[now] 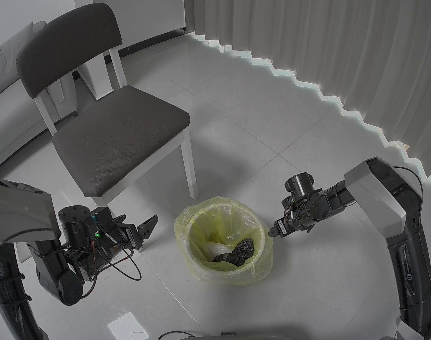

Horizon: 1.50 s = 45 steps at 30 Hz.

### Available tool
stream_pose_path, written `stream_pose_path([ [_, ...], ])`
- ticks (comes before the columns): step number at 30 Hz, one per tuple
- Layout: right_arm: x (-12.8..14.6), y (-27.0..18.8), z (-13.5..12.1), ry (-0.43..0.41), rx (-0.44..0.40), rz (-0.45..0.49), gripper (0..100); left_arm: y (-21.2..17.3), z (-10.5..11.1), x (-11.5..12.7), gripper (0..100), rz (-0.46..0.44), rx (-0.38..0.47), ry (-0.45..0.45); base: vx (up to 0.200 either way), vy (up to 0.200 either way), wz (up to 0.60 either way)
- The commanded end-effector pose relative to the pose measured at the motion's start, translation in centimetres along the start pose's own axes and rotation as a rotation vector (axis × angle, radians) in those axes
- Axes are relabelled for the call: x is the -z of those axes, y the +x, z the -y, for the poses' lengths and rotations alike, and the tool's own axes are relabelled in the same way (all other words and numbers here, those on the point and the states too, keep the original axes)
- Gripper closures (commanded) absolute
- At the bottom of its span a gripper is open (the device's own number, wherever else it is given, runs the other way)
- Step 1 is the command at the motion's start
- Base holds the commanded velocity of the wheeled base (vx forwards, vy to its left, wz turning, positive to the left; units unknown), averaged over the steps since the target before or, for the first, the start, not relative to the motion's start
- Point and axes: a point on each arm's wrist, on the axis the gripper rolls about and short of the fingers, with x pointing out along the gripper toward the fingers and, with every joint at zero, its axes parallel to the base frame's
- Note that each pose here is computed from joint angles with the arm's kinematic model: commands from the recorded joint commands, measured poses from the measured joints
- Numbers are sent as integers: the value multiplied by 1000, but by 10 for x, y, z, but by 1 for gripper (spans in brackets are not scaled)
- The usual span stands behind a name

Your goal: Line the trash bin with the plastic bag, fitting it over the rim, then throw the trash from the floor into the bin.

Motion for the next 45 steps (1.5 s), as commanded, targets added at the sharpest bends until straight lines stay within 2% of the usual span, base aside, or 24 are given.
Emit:
stream_pose_path([
  [1, -8, -33, 10, 8, 12, 18, 0, -5, 6, -9, 0, 46, 22, 6, 0, 0, 0],
  [6, -13, -93, 24, 33, 37, 77, 0, -17, 14, -29, 0, 126, 48, 14, 0, 0, 0],
  [7, -13, -93, 24, 33, 37, 77, 0, -17, 14, -29, 0, 126, 48, 14, 0, 0, 0],
  [8, -16, -128, 29, 46, 47, 126, 0, -28, 17, -48, 0, 197, 59, 19, 0, 0, 0],
  [10, -19, -172, 31, 54, 52, 201, 0, -41, 21, -64, 0, 253, 68, 23, 0, 0, 0],
  [14, -18, -256, 31, 62, 66, 361, 0, -72, 31, -87, 0, 285, 85, 27, 0, 0, 0],
  [16, -16, -271, 32, 63, 71, 389, 0, -79, 33, -91, 0, 284, 88, 27, 0, 0, 0],
  [17, -5, -313, 30, 64, 82, 470, 0, -99, 40, -107, 0, 287, 91, 29, 0, 0, 0],
  [18, -4, -316, 30, 63, 81, 478, 0, -101, 41, -108, 0, 287, 91, 29, 0, 0, 0],
  [19, 13, -349, 26, 62, 89, 536, 0, -124, 45, -119, 0, 269, 88, 29, 0, 0, 0],
  [21, 30, -373, 23, 57, 93, 583, 0, -145, 49, -127, 0, 249, 77, 32, 0, 0, 0],
  [25, 87, -429, 13, 54, 113, 715, 0, -209, 58, -141, 0, 216, 64, 28, 0, 0, 0],
  [28, 126, -457, 8, 65, 134, 810, 0, -245, 59, -138, 0, 214, 57, 30, 0, 0, 0],
  [29, 146, -468, 6, 71, 146, 853, 0, -261, 59, -135, 0, 216, 54, 30, 0, 0, 0],
  [30, 149, -469, 6, 72, 150, 859, 0, -263, 59, -134, 0, 216, 54, 31, 0, 0, 0],
  [31, 176, -483, 2, 82, 179, 925, 0, -281, 58, -126, 0, 220, 50, 39, 0, 0, 0],
  [33, 194, -492, 0, 93, 205, 979, 0, -296, 57, -119, 0, 236, 55, 51, 0, 0, 0],
  [34, 194, -492, 0, 93, 205, 979, 0, -296, 57, -119, 0, 236, 55, 51, 0, 0, 0],
  [35, 219, -503, -5, 113, 253, 1034, 0, -311, 55, -107, 0, 260, 52, 72, 0, 0, 0],
  [37, 240, -508, -12, 135, 277, 1063, 0, -318, 52, -93, 0, 283, 17, 79, 0, 0, 0],
  [42, 284, -508, -32, 144, 176, 1124, 0, -339, 50, -66, 0, 352, 2, 86, 0, 0, 0],
  [43, 301, -505, -41, 150, 135, 1143, 0, -348, 49, -55, 0, 373, -6, 84, 0, 0, 0],
  [45, 318, -498, -48, 162, 97, 1150, 0, -357, 49, -43, 0, 376, -14, 81, 0, 0, 0],
])
